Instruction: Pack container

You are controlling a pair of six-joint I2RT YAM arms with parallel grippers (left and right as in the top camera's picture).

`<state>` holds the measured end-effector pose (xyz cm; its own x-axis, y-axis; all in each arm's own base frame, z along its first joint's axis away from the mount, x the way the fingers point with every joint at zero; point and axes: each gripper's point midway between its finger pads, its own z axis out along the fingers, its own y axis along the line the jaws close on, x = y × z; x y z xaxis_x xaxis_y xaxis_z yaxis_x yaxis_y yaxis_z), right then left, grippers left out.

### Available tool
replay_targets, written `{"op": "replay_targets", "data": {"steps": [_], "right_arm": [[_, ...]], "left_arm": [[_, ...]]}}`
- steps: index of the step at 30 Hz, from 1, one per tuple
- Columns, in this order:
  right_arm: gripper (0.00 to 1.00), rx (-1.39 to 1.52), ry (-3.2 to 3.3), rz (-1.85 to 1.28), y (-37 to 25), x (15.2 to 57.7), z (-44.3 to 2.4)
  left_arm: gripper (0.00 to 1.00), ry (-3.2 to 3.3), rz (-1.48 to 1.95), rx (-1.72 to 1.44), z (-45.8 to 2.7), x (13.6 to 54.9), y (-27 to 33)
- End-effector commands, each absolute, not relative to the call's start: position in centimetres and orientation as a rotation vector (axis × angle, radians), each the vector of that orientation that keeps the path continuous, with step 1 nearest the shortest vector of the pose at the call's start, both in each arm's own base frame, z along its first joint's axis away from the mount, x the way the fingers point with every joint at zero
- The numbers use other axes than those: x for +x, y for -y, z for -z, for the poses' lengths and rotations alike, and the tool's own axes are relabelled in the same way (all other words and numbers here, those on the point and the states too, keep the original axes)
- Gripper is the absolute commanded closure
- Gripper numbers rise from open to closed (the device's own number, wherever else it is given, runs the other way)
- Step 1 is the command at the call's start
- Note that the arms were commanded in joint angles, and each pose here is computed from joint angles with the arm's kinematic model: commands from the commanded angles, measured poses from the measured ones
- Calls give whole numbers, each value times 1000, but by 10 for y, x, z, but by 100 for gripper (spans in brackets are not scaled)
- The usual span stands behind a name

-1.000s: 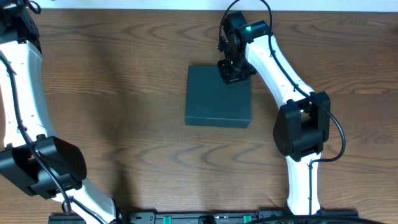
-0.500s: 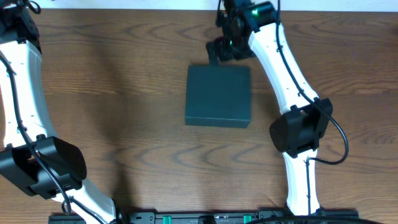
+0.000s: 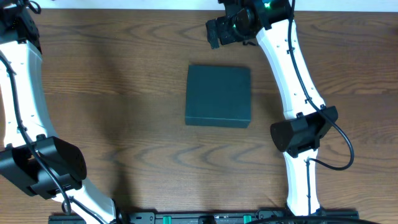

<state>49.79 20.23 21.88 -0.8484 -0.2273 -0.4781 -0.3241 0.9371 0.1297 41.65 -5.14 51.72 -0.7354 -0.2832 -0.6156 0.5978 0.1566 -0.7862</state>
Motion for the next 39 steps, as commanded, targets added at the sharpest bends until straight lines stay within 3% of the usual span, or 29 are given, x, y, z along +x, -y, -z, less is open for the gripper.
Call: {"op": "replay_targets", "data": {"steps": [1,27,30,39], "right_arm": [[1,-386,-2601,-283,-200,501,-227],[1,-381,-2588,-283,-197,498,-236],[1,-385,-2525,-287,-194,489,-268],[1,-304,-2127,-181,-146,429,-438]], "left_arm": [[1,-1757,1643,319,-516,417,50],[1,-1757,1643,319,-516,417,50],[2,-1757,1643,319,-516,417,50],[1,-1757,1643,318,-516,417,50]]}}
